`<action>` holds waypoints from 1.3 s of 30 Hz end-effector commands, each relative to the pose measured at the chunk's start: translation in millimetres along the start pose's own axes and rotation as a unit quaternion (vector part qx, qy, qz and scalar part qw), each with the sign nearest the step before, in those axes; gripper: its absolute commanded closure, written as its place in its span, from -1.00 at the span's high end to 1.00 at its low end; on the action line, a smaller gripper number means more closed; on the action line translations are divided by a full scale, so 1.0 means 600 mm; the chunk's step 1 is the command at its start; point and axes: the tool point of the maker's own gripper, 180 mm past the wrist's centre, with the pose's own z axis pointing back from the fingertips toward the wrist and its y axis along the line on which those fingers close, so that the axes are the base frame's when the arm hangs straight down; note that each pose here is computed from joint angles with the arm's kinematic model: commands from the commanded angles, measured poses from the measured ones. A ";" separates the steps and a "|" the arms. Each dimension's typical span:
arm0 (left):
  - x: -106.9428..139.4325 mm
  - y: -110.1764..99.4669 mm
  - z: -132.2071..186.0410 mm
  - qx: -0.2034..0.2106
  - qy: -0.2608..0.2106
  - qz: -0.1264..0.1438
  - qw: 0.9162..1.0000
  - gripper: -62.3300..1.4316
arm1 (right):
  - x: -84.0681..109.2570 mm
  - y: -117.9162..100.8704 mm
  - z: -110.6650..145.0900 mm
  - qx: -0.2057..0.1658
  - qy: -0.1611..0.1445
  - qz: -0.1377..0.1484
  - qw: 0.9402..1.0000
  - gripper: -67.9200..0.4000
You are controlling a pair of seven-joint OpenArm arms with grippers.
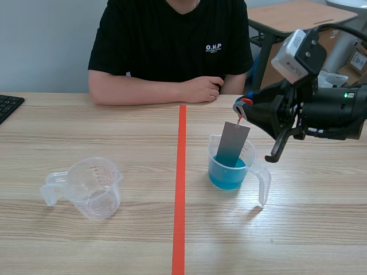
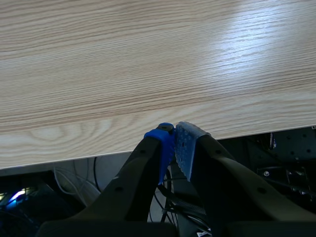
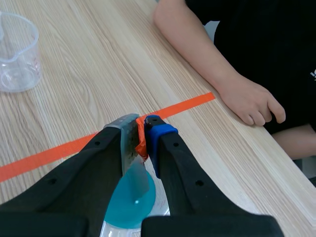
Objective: Do the redox reaction experiment.
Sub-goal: 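Hold the plate still in the solution, then raise the plate and point at it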
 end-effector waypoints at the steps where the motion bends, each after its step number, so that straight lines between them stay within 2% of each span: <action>1: 0.008 -0.001 0.000 0.000 -0.009 0.002 1.000 -0.80 | 0.023 -0.010 0.009 0.001 -0.013 0.015 1.000 -0.94; 11: 0.008 -0.001 0.000 -0.001 -0.009 0.002 1.000 -0.80 | 0.062 -0.015 0.024 0.007 -0.028 0.024 0.999 -0.94; 16: 0.008 -0.001 0.000 -0.001 -0.009 0.002 1.000 -0.80 | 0.081 -0.020 0.038 0.002 -0.037 0.026 0.999 -0.94; 31: 0.008 -0.001 0.000 0.000 -0.009 0.002 1.000 -0.80 | 0.131 -0.015 0.074 -0.022 -0.046 0.066 0.997 -0.94; 39: 0.008 -0.001 0.000 -0.001 -0.009 0.002 1.000 -0.80 | 0.160 -0.014 0.085 -0.030 -0.055 0.072 0.995 -0.94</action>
